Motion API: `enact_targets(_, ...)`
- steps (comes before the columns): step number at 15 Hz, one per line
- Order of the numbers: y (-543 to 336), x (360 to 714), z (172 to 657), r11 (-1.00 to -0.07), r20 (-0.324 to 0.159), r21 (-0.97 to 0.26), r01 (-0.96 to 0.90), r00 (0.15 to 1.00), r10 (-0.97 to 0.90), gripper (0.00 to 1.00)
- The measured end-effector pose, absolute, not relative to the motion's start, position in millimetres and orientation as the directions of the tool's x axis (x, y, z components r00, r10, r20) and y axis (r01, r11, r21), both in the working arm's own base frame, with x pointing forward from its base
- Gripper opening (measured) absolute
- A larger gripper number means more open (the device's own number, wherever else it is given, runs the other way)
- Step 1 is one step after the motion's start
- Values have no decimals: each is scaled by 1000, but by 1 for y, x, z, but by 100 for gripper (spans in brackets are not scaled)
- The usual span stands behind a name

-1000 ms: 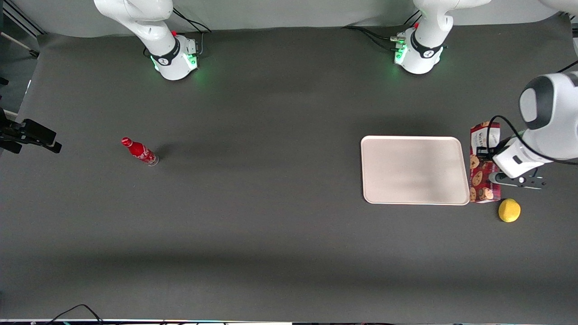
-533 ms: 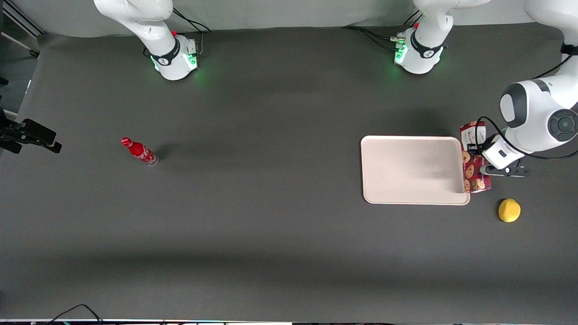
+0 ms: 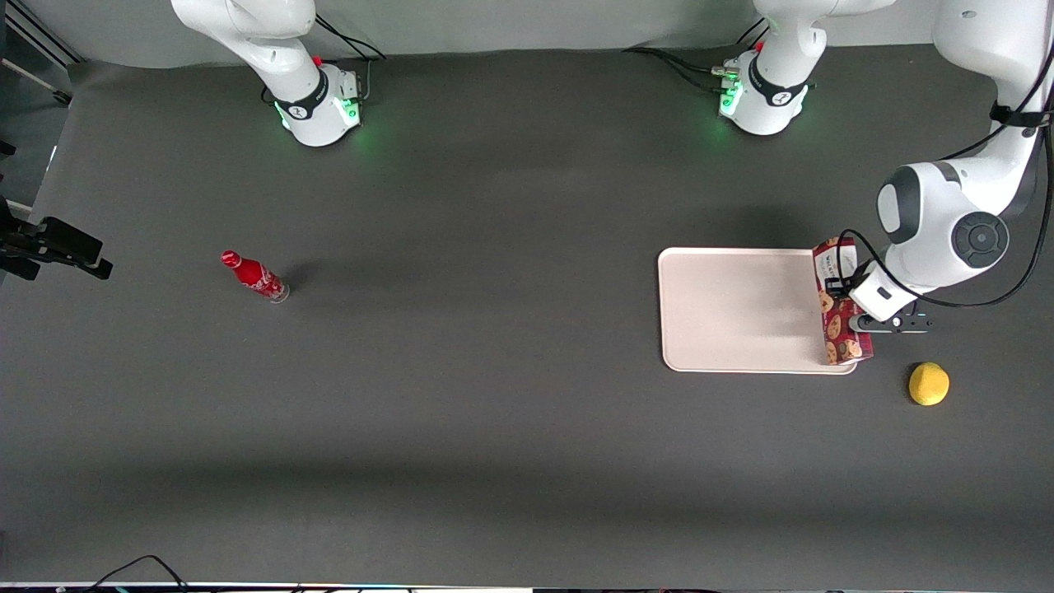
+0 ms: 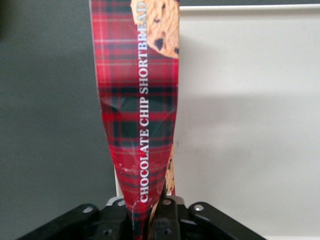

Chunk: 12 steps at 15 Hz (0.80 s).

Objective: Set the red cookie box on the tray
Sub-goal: 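Open the left gripper and withdraw it away from the tray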

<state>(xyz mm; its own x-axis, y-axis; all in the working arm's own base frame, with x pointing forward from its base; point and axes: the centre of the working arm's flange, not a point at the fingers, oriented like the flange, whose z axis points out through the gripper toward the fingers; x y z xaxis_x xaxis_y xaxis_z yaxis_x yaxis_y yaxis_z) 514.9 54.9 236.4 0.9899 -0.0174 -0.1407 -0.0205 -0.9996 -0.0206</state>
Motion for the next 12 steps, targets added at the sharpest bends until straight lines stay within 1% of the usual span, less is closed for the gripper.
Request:
enact_targets(1,55,515,235,-1000,-142,-20,-21,990,-18,23)
enact_targets(2,54,515,234,-1000,-142,-20,-22,990,-19,33)
enact_targets(3,54,516,235,-1000,-139,-21,-22,990,-19,45)
enact_targets(5,55,524,247,-1000,-136,-21,-22,991,-19,64)
enact_targets(6,56,531,263,-1000,-152,-21,-21,988,-17,74)
enact_targets(7,57,541,289,-1000,-171,-20,-19,985,-15,85)
enact_targets(8,57,552,325,-1000,-184,-20,-16,983,-13,95)
enact_targets(9,57,561,369,-1000,-181,-20,-15,983,-12,100)
enact_targets(10,55,566,412,-1000,-168,-22,-17,986,-13,100)
enact_targets(12,47,563,486,-999,-151,-22,-27,988,-23,100)
